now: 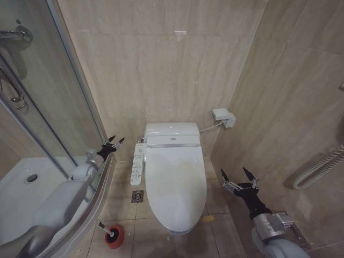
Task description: Open the toilet lid, clean the toilet bowl with a toilet brush, close the toilet lid, and flush.
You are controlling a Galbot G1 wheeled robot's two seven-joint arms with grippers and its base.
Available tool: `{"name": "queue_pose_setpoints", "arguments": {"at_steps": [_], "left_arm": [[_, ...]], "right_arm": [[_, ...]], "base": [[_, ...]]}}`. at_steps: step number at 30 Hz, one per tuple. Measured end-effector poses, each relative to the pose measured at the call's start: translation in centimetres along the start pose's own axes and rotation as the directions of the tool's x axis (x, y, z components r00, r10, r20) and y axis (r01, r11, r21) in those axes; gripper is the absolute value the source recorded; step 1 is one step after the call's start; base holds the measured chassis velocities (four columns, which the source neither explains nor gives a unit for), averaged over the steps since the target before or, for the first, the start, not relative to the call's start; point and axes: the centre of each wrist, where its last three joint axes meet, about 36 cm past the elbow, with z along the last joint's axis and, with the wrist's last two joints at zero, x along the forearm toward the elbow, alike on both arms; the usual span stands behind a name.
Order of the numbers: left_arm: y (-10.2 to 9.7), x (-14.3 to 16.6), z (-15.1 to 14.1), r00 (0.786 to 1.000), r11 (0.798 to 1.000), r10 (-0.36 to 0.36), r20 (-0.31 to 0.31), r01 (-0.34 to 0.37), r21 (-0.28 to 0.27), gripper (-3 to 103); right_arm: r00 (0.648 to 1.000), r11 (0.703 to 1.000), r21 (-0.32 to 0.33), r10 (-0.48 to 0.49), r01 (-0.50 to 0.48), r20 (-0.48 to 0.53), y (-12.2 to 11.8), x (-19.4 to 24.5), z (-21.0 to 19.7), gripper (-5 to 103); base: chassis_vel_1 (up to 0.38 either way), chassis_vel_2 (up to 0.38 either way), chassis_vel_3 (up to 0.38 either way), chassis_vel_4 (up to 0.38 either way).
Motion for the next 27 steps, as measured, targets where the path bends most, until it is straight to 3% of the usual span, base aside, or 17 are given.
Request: {"name": "queue_pose_setpoints", "arguments": {"at_steps": [3, 4, 11, 12, 18, 19, 26, 27], "left_arm": [[-0.2, -0.8, 0.0, 1.000, 1.000, 0.010, 0.006, -0.010, -0.003, 66], [-0.3, -1.1, 0.0, 1.000, 1.000, 0.015, 0.008, -0.015, -0.005, 61], [-0.6, -2.0, 0.3, 1.000, 1.000, 0.025, 0.014, -0.025, -0.009, 61], [-0.6, -2.0, 0.4, 1.000, 1.000, 0.025, 0.016, -0.025, -0.009, 34], [-0.5, -1.7, 0.7, 0.999, 1.000, 0.029, 0.021, -0.029, -0.011, 34], [-0.5, -1.6, 0.8, 0.999, 1.000, 0.029, 0.021, -0.029, -0.012, 8], [-0.4, -1.2, 1.0, 0.999, 0.999, 0.035, 0.023, -0.035, -0.011, 8], [-0.4, -1.2, 1.1, 0.999, 0.999, 0.037, 0.024, -0.037, -0.011, 0]], "right_arm": [[1.000, 1.000, 0.000, 0.000, 0.000, 0.000, 0.0, 0.0, 0.0, 100], [1.000, 1.000, 0.000, 0.000, 0.000, 0.000, 0.0, 0.0, 0.0, 100], [1.000, 1.000, 0.000, 0.000, 0.000, 0.000, 0.0, 0.0, 0.0, 100], [1.000, 1.000, 0.000, 0.000, 0.000, 0.000, 0.0, 0.0, 0.0, 100], [1.000, 1.000, 0.000, 0.000, 0.000, 0.000, 0.0, 0.0, 0.0, 100], [1.000, 1.000, 0.000, 0.000, 0.000, 0.000, 0.0, 0.0, 0.0, 100], [1.000, 1.000, 0.000, 0.000, 0.000, 0.000, 0.0, 0.0, 0.0, 100], [1.000, 1.000, 0.000, 0.000, 0.000, 0.000, 0.0, 0.0, 0.0, 100]], "base": [[0.000, 0.000, 0.000, 0.000], [0.000, 0.000, 0.000, 0.000], [0.000, 0.000, 0.000, 0.000], [0.000, 0.000, 0.000, 0.000], [0.000, 0.000, 0.000, 0.000], [0.000, 0.000, 0.000, 0.000], [0.000, 0.000, 0.000, 0.000], [0.000, 0.000, 0.000, 0.000]]}}
